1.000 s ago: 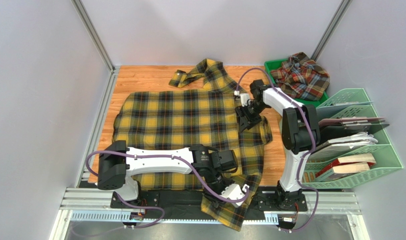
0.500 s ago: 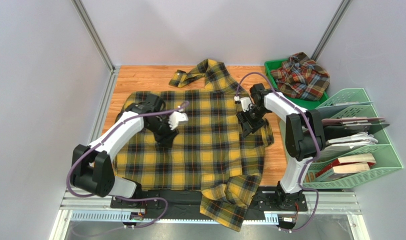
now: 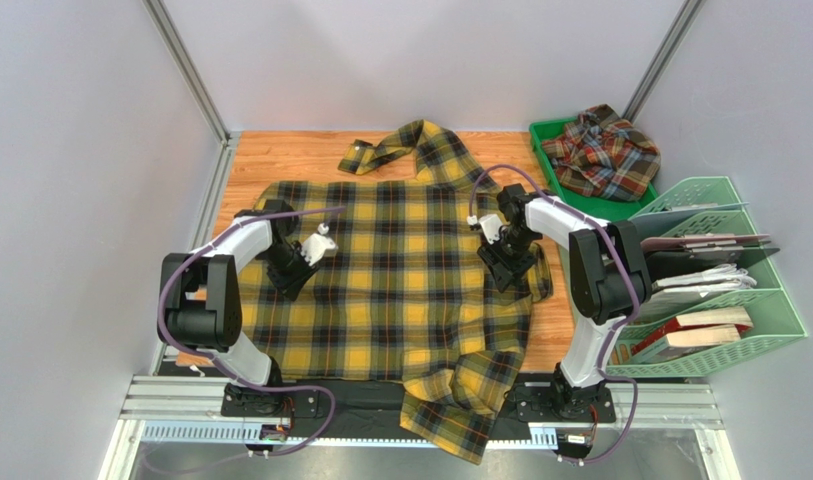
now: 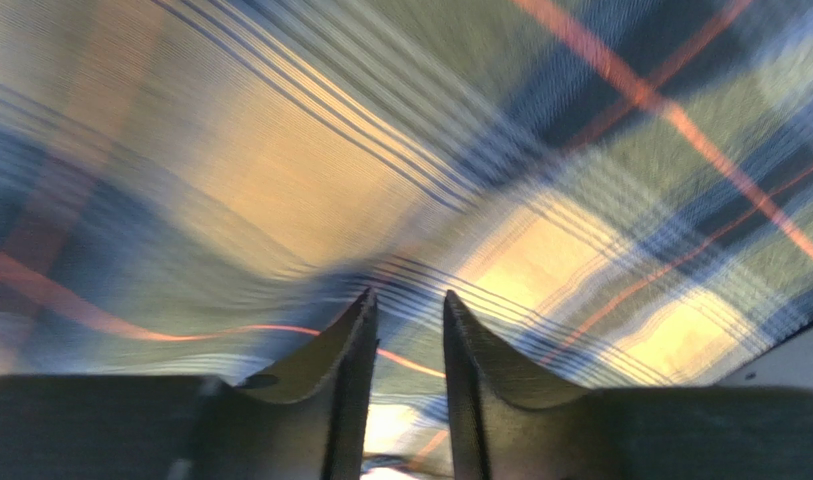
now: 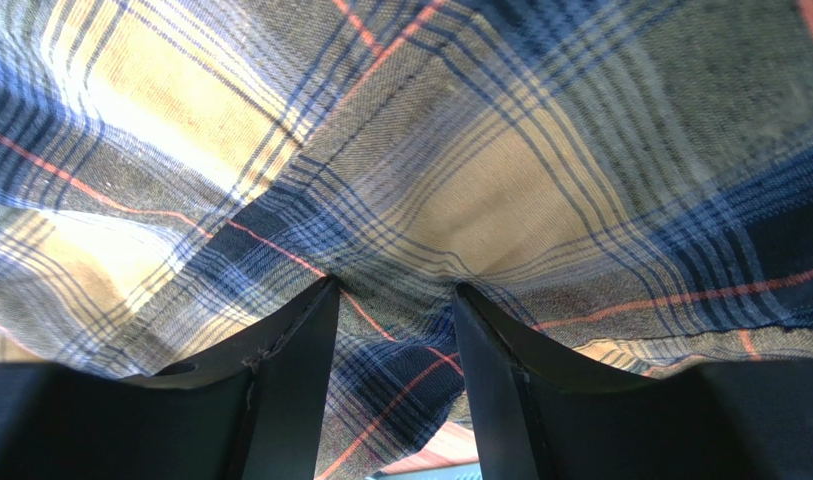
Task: Fold and stack the long sleeve shirts
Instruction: Flatten the shirt out, then fold the shirt
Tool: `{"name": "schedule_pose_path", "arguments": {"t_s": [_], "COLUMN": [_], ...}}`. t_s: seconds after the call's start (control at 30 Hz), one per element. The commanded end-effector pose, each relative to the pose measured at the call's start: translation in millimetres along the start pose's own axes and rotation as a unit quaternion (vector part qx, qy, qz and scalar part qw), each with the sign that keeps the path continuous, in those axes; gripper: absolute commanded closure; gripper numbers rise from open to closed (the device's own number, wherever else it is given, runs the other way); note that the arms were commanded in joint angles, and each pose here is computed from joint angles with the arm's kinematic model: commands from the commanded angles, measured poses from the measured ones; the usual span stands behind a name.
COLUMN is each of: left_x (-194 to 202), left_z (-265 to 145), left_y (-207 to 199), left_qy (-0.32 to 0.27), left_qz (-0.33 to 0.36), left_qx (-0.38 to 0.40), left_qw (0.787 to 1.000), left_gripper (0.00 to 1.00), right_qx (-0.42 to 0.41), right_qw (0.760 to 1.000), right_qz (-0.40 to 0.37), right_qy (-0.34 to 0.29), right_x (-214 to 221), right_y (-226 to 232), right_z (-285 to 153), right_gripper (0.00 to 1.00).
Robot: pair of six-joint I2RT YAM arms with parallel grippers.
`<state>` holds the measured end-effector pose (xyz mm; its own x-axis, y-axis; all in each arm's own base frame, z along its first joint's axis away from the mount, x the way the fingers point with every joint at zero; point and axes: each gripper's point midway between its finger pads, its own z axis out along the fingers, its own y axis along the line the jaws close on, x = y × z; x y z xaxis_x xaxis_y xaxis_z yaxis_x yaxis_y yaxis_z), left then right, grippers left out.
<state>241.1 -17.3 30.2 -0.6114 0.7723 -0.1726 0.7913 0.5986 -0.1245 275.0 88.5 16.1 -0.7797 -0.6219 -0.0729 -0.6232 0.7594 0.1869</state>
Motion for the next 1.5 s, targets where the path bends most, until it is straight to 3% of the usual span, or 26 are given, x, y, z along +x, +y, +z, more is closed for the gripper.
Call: {"name": "schedule_pose_path", "arguments": {"t_s": [0.0,0.17,0.27,0.4,0.43,0.5,0.53,0.6,0.63,0.7,0.73,0.77,0.83,0.87,1.0,1.2,1.47], "left_x": [35.2,63.4,50.9,-10.2,-36.0,-67.5,-89.9,-111.8,-132.9,-146.9,-163.9,-168.4,-180.9,-181.0,-194.8,-180.6,-169.6], "left_z": [4.7,4.8,-13.6,-60.8,-87.3,-99.2,-122.4,-113.9,-136.4,-114.4,-131.5,-107.2,-116.7,-96.4,-85.2,-45.0,-41.6], "left_y": [-23.2,-55.0,-51.8,-37.2,-15.2,5.9,30.4,64.5,90.1,130.1,153.8,175.1,213.0,233.9,272.9,276.4,283.2], "left_qy": [0.046,0.076,0.044,-0.075,-0.117,-0.163,-0.192,-0.195,-0.222,-0.219,-0.241,-0.231,-0.24,-0.227,-0.238,-0.202,-0.205], "left_qz": [0.028,0.041,0.048,0.022,0.026,0.014,0.018,-0.01,-0.006,-0.057,-0.055,-0.08,-0.091,-0.101,-0.072,-0.019,0.006], "left_qx": [0.021,0.067,0.051,0.062,0.032,0.039,0.005,0.01,-0.022,-0.019,-0.051,-0.047,-0.101,-0.114,-0.155,-0.135,-0.132], "left_qw": [0.998,0.994,0.997,0.995,0.992,0.986,0.981,0.981,0.975,0.974,0.968,0.968,0.961,0.962,0.956,0.97,0.97], "left_gripper": [0.67,0.77,0.77,0.6,0.51,0.42,0.37,0.36,0.36,0.36,0.37,0.38,0.4,0.41,0.44,0.47,0.49], "right_qx": [-0.003,-0.037,-0.047,-0.02,-0.022,-0.021,-0.008,-0.014,0.002,-0.006,0.012,0.019,0.028,0.032,0.038,0.03,0.061], "right_qw": [0.998,0.997,0.998,0.994,0.991,0.987,0.978,0.974,0.964,0.963,0.96,0.958,0.95,0.947,0.937,0.937,0.928], "right_qz": [-0.019,-0.039,-0.046,-0.032,-0.024,0.029,0.04,0.088,0.095,0.118,0.112,0.106,0.112,0.115,0.122,0.129,0.139], "right_qy": [0.059,0.054,0.014,-0.102,-0.13,-0.157,-0.204,-0.209,-0.247,-0.243,-0.256,-0.267,-0.289,-0.297,-0.325,-0.323,-0.341], "right_x": [40.8,47.2,29.0,-44.4,-62.2,-90.9,-118.1,-143.7,-167.4,-183.3,-193.5,-200.4,-214.9,-219.2,-240.2,-257.3,-272.3], "right_y": [3.4,26.2,30.0,3.3,-2.7,-30.1,-49.0,-76.3,-95.6,-113.8,-122.3,-126.8,-138.5,-143.3,-157.3,-161.2,-180.6], "right_z": [20.4,-1.0,-28.0,-83.7,-93.7,-98.0,-122.0,-109.5,-131.6,-111.8,-114.3,-114.5,-109.7,-108.5,-100.0,-68.4,-54.8], "right_gripper": [0.46,0.45,0.43,0.42,0.41,0.42,0.42,0.42,0.42,0.42,0.43,0.42,0.42,0.42,0.42,0.41,0.38]}}
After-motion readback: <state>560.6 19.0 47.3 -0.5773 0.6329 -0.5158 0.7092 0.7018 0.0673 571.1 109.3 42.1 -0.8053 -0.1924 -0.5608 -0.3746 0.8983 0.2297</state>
